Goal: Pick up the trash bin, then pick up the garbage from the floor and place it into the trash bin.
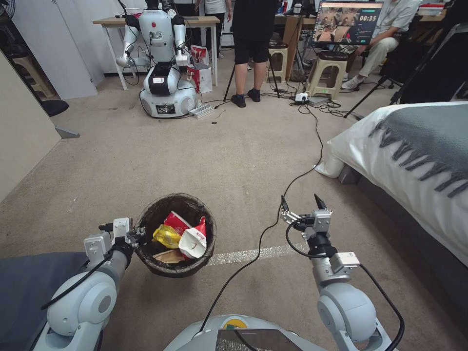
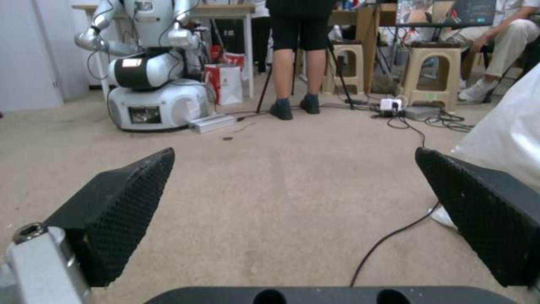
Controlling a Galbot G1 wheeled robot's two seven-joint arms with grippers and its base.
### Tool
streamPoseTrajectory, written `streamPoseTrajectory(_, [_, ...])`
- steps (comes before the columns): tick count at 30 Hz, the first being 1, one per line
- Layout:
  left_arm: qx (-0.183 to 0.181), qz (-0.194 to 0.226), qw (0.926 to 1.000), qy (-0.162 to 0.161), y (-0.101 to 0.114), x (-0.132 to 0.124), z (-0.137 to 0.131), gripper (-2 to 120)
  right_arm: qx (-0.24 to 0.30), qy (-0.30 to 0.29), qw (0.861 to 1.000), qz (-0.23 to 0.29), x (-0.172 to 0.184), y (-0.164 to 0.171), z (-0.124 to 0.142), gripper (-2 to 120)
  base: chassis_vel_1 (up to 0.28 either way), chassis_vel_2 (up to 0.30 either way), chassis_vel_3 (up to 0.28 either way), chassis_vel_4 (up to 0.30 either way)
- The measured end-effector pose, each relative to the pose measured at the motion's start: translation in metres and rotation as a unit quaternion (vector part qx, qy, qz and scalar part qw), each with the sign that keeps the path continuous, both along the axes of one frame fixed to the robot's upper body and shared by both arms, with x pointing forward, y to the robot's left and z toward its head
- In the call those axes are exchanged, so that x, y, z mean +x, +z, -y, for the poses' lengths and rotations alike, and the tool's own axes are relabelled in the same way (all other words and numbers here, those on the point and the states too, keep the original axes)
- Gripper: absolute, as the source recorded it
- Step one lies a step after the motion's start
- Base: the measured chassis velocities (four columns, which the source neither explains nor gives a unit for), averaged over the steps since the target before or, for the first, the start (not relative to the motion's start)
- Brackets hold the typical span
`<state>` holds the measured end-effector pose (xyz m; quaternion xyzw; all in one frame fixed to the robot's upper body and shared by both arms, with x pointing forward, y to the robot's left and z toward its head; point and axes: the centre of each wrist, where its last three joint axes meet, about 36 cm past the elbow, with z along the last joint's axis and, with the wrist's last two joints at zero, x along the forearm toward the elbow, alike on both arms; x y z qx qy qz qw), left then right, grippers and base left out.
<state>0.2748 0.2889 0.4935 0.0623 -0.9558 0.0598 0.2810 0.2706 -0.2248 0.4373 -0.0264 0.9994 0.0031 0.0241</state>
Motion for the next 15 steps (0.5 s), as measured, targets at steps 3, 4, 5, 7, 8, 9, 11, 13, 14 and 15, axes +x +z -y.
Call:
streamPoseTrajectory(3, [-0.003, -0.016, 0.9998, 0.010, -0.011, 0.002, -0.004, 3, 0.001, 0.000, 1.000, -0.001, 0.001, -0.001, 0.000, 100, 0.000, 0.000, 0.000, 0.000])
streamPoseTrajectory(4, [-0.003, -0.016, 0.9998, 0.010, -0.011, 0.002, -0.004, 3, 0.001, 0.000, 1.000, -0.001, 0.001, -0.001, 0.000, 100, 0.000, 0.000, 0.000, 0.000])
streamPoseTrajectory(5, [-0.005, -0.022, 0.9997, 0.013, -0.016, 0.003, -0.005, 3, 0.001, -0.001, 1.000, -0.002, 0.001, -0.002, 0.000, 100, 0.000, 0.000, 0.000, 0.000])
streamPoseTrajectory(7, [-0.006, -0.029, 0.9994, 0.016, -0.021, 0.004, -0.006, 3, 0.003, -0.001, 1.000, -0.002, 0.001, -0.002, -0.001, 100, 0.000, 0.000, 0.000, 0.000])
streamPoseTrajectory(8, [-0.007, -0.035, 0.9992, 0.018, -0.025, 0.005, -0.007, 3, 0.004, -0.001, 1.000, -0.003, 0.001, -0.002, -0.001, 100, 0.000, 0.000, 0.000, 0.000])
streamPoseTrajectory(9, [-0.009, -0.041, 0.9989, 0.020, -0.030, 0.006, -0.008, 3, 0.005, -0.002, 1.000, -0.003, 0.002, -0.003, -0.002, 100, 0.000, 0.000, 0.000, 0.000])
streamPoseTrajectory(11, [-0.008, -0.046, 0.9987, 0.021, -0.033, 0.007, -0.009, 3, 0.005, -0.003, 1.000, -0.004, 0.002, -0.003, -0.002, 100, 0.000, 0.000, 0.000, 0.000])
streamPoseTrajectory(13, [-0.007, -0.054, 0.9982, 0.025, -0.040, 0.008, -0.011, 3, 0.006, -0.003, 1.000, -0.005, 0.001, -0.003, -0.002, 100, 0.000, 0.000, 0.000, 0.000])
streamPoseTrajectory(14, [-0.007, -0.054, 0.9982, 0.025, -0.040, 0.008, -0.011, 3, 0.006, -0.003, 1.000, -0.005, 0.001, -0.003, -0.002, 100, 0.000, 0.000, 0.000, 0.000])
streamPoseTrajectory(15, [-0.004, -0.058, 0.9979, 0.027, -0.044, 0.009, -0.012, 3, 0.007, -0.003, 1.000, -0.005, 0.001, -0.003, -0.001, 100, 0.000, 0.000, 0.000, 0.000])
